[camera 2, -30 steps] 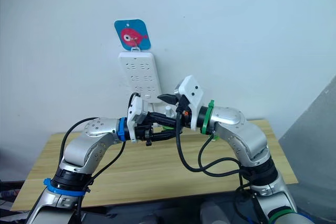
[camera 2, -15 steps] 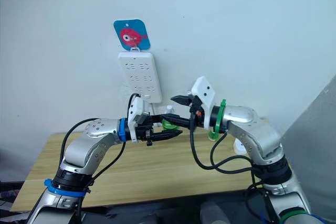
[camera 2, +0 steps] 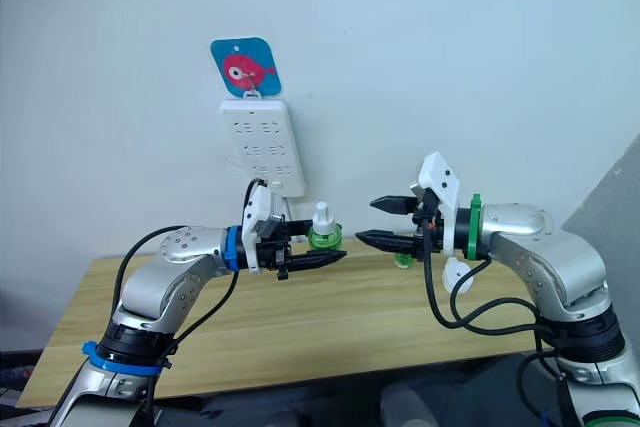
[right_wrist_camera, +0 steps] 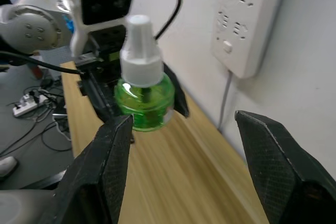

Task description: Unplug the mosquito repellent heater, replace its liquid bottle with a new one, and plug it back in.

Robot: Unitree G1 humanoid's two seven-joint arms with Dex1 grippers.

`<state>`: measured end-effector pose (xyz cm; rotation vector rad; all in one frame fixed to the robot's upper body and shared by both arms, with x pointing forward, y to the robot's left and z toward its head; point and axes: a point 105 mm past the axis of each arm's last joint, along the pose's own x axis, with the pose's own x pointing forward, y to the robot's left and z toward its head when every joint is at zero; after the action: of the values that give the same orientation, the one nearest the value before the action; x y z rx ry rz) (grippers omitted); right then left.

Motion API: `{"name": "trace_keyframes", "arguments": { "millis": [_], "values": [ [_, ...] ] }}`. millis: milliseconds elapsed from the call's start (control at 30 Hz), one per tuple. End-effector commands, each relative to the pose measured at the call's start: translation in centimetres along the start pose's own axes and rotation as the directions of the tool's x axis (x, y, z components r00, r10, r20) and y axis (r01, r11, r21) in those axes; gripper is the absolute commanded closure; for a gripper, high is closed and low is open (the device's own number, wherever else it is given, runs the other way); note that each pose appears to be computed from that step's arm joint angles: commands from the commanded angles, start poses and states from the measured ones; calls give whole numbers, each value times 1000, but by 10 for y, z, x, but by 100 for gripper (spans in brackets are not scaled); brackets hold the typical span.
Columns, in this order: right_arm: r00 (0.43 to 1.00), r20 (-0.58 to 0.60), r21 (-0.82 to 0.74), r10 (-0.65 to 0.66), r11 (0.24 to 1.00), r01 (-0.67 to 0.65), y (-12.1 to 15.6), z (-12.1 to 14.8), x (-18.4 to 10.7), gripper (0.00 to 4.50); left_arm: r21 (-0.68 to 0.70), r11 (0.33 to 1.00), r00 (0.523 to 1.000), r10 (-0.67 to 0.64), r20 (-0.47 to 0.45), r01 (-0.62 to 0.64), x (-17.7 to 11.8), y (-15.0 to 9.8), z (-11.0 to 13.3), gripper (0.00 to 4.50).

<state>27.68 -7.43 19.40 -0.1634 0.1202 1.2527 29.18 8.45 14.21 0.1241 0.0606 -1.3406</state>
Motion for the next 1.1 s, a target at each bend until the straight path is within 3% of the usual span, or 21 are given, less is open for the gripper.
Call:
{"name": "trace_keyframes", "arguments": {
  "millis": [33,200,433,533,733,1100],
  "values": [
    [998,59,-28,34,999,-33,13,16,11,129,46,999,1000,-6,24,5,-1,-1,10,219],
    [994,107,-25,30,999,-28,16,25,34,129,47,999,1000,-15,20,14,0,-3,10,219],
    [987,143,4,72,997,-73,20,33,44,129,52,998,1000,-18,18,17,1,-4,9,219],
    [985,148,30,92,995,-98,21,34,45,190,53,998,1000,-14,19,13,1,-4,9,219],
    [985,132,31,106,993,-111,19,32,42,410,64,998,1000,-19,11,18,0,-5,6,219],
    [963,252,-39,95,995,-88,11,65,32,422,48,999,1000,-14,-9,14,-3,-7,-1,219]
  ]
}}
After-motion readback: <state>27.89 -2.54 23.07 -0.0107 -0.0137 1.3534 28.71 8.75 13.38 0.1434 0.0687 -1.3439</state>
